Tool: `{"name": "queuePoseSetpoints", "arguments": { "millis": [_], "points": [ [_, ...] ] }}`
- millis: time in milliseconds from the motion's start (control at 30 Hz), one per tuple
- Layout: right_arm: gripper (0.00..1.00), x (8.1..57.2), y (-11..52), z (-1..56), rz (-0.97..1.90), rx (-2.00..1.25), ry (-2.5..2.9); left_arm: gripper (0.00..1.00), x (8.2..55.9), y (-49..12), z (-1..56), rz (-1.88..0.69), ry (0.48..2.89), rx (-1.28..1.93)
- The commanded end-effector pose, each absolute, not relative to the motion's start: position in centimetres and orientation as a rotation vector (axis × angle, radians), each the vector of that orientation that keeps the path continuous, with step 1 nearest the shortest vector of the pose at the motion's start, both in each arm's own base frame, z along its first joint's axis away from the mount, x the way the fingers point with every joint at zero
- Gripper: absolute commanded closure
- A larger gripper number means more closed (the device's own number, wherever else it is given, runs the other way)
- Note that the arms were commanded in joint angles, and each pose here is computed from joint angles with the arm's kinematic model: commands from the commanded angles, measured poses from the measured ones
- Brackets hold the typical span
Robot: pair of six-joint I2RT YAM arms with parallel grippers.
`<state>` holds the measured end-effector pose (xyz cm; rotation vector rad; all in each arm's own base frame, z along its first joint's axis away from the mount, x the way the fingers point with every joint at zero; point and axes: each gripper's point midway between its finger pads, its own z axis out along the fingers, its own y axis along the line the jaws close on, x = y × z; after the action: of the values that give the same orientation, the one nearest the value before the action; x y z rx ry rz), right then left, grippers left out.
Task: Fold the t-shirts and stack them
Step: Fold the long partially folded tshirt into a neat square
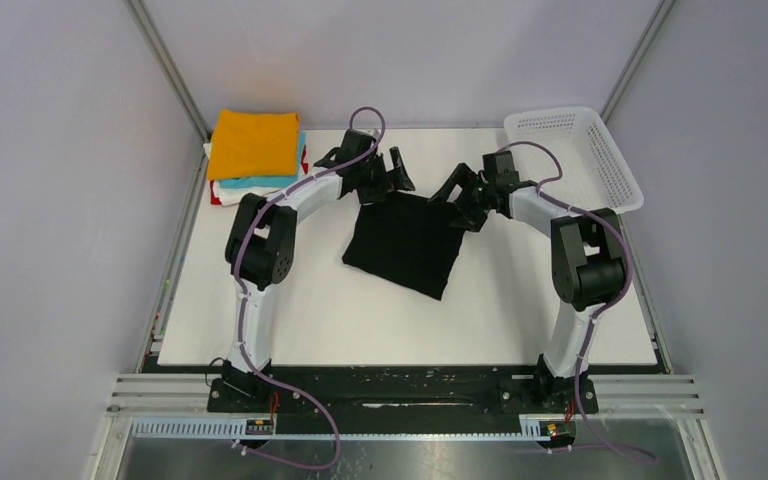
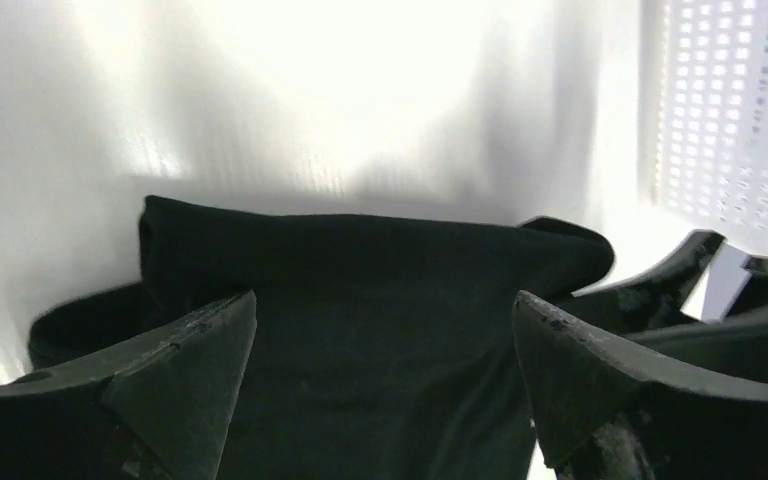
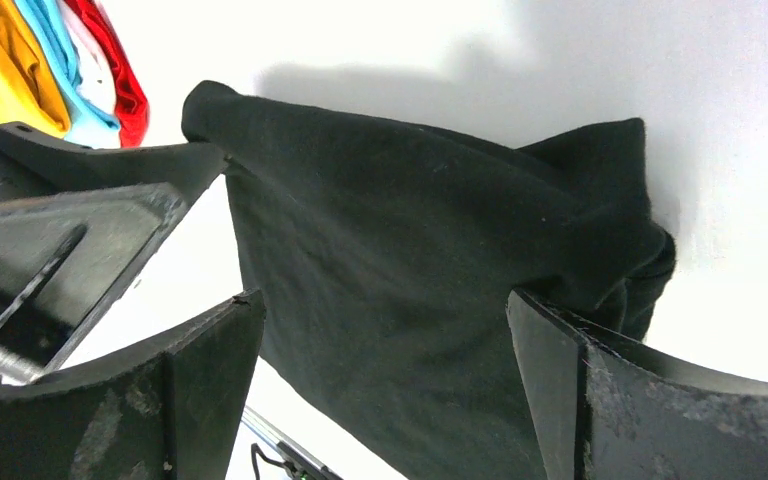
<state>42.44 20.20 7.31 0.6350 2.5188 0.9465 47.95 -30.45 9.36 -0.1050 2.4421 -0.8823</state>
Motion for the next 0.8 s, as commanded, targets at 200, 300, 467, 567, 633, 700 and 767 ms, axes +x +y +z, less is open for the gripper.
{"name": "queuePoseSetpoints", "arguments": {
  "millis": [200,300,467,567,633,700,767],
  "points": [
    [0.01,43.2,19.5,4.4,0.938,0.72,2.539,0.01,50.3,-31.2,6.9,-0.918,2.449,-0.14],
    [0.0,43.0,19.7,3.2,0.939,0.736,2.573,0.01,50.1,-30.7,6.5,-0.884,2.465,-0.154],
    [0.01,42.6,20.1,4.7,0.977,0.646,2.586,0.01,48.5,-29.9,8.9,-0.885,2.443,-0.146],
    [0.01,42.1,20.0,7.6,0.957,0.515,2.565,0.01,47.0,-28.5,12.9,-0.847,2.362,-0.141],
    [0.01,41.7,19.7,10.2,0.937,0.441,2.514,0.01,45.8,-27.0,15.4,-0.803,2.292,-0.141],
    [0.0,41.0,18.9,12.5,0.903,0.407,2.458,0.01,44.5,-25.4,16.9,-0.751,2.248,-0.15],
    [0.01,39.6,17.9,13.6,0.861,0.404,2.423,0.01,43.0,-23.8,17.0,-0.694,2.248,-0.163]
  ]
}}
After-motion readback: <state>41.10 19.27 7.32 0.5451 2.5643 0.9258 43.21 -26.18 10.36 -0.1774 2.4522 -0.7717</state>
